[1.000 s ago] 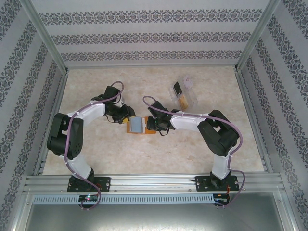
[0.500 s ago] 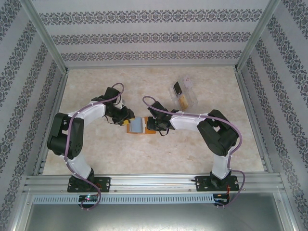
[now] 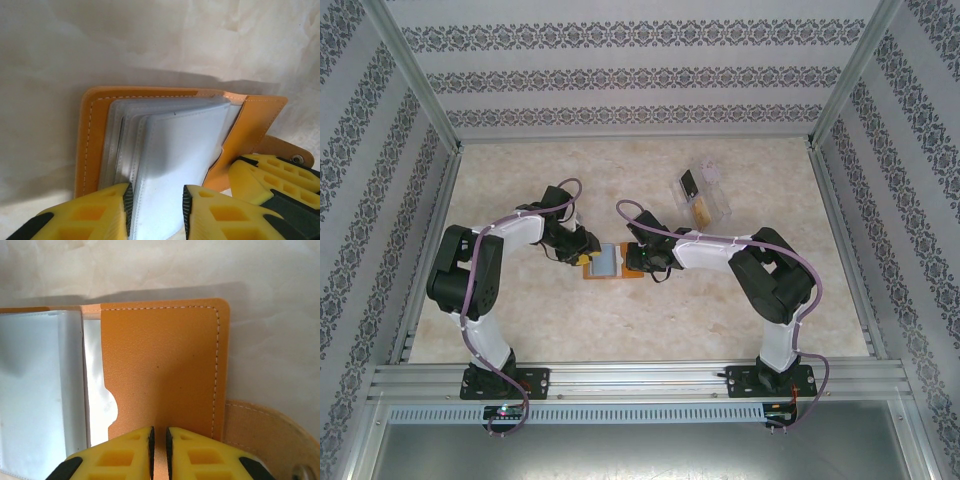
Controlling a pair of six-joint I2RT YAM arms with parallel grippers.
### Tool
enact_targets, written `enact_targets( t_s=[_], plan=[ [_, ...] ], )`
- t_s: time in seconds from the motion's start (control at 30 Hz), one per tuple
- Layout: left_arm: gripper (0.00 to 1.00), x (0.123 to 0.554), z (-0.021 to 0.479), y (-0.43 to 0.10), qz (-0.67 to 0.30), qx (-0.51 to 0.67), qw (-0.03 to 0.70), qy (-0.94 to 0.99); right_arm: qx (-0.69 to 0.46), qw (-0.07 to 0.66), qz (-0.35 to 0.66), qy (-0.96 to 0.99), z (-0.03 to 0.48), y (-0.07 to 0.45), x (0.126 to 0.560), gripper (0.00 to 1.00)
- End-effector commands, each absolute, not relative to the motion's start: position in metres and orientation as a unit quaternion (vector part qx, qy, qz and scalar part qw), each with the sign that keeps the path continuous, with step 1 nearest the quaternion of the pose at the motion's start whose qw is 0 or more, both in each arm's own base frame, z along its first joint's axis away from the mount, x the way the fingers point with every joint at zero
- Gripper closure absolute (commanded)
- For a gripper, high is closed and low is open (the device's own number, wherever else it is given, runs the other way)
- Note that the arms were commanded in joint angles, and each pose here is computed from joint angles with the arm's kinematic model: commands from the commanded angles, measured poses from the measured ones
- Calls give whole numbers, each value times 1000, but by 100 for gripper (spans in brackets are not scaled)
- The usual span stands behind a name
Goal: Take the credit cards out of the card holder
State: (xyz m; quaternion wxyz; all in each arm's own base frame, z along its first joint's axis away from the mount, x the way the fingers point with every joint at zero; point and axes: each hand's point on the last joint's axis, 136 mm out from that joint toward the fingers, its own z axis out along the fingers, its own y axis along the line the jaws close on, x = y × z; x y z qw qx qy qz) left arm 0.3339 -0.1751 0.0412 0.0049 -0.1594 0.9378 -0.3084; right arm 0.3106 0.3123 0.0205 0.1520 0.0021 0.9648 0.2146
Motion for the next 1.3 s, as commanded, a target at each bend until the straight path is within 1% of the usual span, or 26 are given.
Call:
enact_targets(
  t_s=[0.0,0.17,0.4,0.5,0.63,0.7,0.97,1.17,1.2,1.27],
  plan=[
    [70,337,50,-188,-343,-128,9,930,6,137,203,970,6,310,310,82],
    [74,342,70,-195,-367,-109,27,923,7,133,202,970,4,310,310,82],
    [74,341,79,-206,-405,-102,25,908,7,135,202,970,6,310,311,82],
    [71,341,82,-211,-414,-96,25,905,8,139,207,969,9,309,312,82],
    [62,341,89,-226,-439,-86,24,894,15,151,223,963,21,309,314,82],
    [59,341,91,-233,-440,-80,27,894,23,159,232,959,29,308,316,81],
    [51,350,82,-254,-437,-67,27,897,52,192,241,950,50,293,318,80],
    [50,357,70,-264,-425,-67,19,903,67,217,246,942,61,282,318,80],
    [51,359,67,-262,-419,-70,19,905,69,222,246,941,63,280,318,81],
    [56,359,60,-260,-405,-77,17,911,67,227,250,939,67,279,319,81]
  ],
)
